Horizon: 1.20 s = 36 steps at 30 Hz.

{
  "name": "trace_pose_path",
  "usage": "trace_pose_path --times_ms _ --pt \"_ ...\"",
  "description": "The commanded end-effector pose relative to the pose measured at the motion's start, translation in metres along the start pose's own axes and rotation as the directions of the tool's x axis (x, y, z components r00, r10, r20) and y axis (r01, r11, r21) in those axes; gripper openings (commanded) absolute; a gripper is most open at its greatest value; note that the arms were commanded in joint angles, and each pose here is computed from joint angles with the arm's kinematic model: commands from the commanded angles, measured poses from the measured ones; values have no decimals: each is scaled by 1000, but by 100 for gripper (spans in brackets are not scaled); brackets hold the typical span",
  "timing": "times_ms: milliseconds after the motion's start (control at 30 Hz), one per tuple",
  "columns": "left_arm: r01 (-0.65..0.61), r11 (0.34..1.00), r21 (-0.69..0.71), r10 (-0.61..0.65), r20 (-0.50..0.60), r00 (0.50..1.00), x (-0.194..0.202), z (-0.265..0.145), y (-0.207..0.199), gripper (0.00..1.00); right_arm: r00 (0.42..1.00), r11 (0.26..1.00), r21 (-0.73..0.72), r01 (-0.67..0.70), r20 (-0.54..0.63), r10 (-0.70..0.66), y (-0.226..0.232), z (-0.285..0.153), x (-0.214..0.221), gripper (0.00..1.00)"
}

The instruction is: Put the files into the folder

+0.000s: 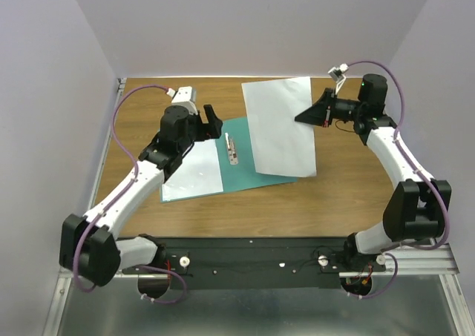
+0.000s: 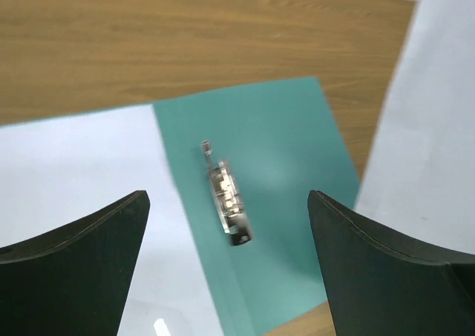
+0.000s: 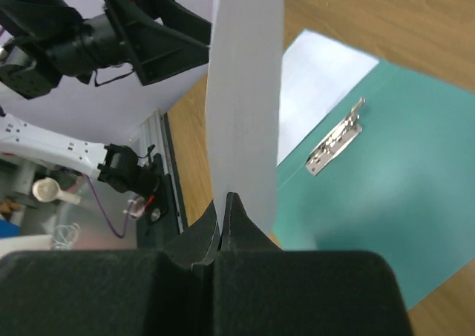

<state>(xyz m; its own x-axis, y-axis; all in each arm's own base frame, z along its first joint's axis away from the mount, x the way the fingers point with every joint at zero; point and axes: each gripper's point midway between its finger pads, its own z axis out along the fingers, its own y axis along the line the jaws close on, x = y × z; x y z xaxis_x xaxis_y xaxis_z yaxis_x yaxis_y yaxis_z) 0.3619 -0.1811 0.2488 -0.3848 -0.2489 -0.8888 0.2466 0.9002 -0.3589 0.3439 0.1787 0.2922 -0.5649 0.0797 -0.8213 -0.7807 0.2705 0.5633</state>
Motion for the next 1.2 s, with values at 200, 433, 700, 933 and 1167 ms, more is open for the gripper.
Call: trace_pose_path --times_ms 200,433,700,933,1167 --pt "88 993 -73 -99 -167 981 64 44 54 97 898 879 219 -423 -32 440 -93 22 80 1" --pt "97 993 -67 -111 -239 965 94 62 64 97 836 806 304 -508 -50 546 -136 28 110 1" --pt "108 993 -46 -117 -303 946 116 81 66 97 855 820 346 -456 -87 512 -160 27 129 1" --pt "111 993 -43 -119 -333 936 129 87 68 97 935 903 347 -253 -153 321 -147 31 125 1" --pt "117 992 -41 -124 -338 933 133 89 69 97 950 935 306 -181 -193 247 -137 44 124 1"
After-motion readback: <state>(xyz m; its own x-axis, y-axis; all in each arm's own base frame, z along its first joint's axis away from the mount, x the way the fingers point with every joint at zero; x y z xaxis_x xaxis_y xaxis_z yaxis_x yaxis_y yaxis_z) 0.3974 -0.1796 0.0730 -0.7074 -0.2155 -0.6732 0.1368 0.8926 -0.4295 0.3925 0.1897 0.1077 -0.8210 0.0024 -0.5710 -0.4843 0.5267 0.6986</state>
